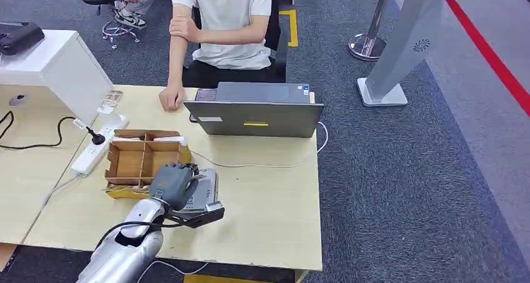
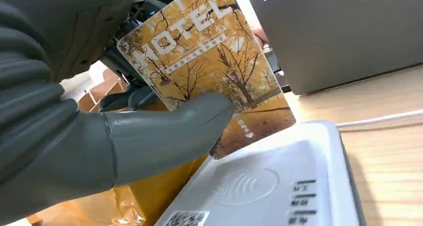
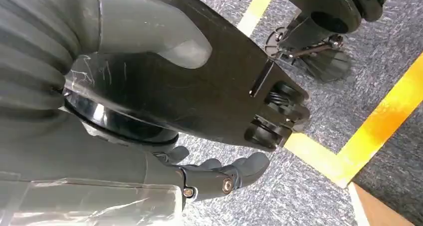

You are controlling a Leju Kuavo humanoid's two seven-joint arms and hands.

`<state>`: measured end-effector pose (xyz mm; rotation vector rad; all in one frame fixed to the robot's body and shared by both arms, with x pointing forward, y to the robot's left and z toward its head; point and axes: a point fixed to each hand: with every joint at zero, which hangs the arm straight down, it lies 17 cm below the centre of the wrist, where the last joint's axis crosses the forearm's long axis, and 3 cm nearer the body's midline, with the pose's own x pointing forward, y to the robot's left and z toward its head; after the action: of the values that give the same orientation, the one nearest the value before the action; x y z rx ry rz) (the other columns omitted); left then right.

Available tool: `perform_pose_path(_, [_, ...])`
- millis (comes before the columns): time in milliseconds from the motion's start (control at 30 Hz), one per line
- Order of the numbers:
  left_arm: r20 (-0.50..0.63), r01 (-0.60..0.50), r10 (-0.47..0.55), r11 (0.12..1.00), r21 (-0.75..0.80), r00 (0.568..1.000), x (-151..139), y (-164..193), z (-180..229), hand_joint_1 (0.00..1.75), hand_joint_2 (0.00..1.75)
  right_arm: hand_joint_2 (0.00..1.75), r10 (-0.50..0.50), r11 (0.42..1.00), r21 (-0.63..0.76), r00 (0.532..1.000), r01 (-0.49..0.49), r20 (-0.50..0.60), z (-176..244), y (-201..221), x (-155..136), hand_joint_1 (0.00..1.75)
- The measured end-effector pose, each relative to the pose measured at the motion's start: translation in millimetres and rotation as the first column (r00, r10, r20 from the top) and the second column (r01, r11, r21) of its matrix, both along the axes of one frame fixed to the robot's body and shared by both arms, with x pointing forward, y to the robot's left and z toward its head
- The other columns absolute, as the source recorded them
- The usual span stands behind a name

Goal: Pass the card to the sensor for recognition and then transmit it.

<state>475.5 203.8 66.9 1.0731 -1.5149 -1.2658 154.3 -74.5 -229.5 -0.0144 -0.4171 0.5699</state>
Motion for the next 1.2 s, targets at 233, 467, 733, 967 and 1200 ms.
perform_pose_path(233, [0.001, 0.004, -0.004, 1.0, 0.009, 1.0, -5, 3, -1, 1.75, 1.75, 1.75, 0.002, 1.0, -0.001, 1.0, -0.002, 0.002, 0, 0, 0, 0.0])
perform_pose_path(467, [0.078, -0.024, 0.021, 0.999, 0.045, 0.997, -6, 8, 11, 1.75, 1.75, 1.75, 0.006, 1.0, -0.006, 1.0, -0.006, 0.006, 0, -1, 1, 0.0])
perform_pose_path(733, [0.213, -0.038, 0.017, 0.995, 0.094, 0.977, -11, 4, 36, 1.75, 1.75, 1.75, 0.01, 1.0, -0.016, 1.0, -0.01, 0.001, -1, -2, 0, 0.0])
perform_pose_path(967, [0.221, -0.02, -0.009, 0.991, 0.13, 0.975, -10, -1, 40, 1.75, 1.75, 1.75, 0.013, 1.0, -0.025, 1.0, -0.013, -0.004, -1, -4, -1, 0.0])
perform_pose_path(1200, [0.164, 0.023, -0.045, 0.99, 0.136, 0.985, -5, -14, 31, 1.75, 1.75, 1.75, 0.019, 1.0, -0.018, 1.0, -0.02, -0.003, -1, -2, -1, 0.0])
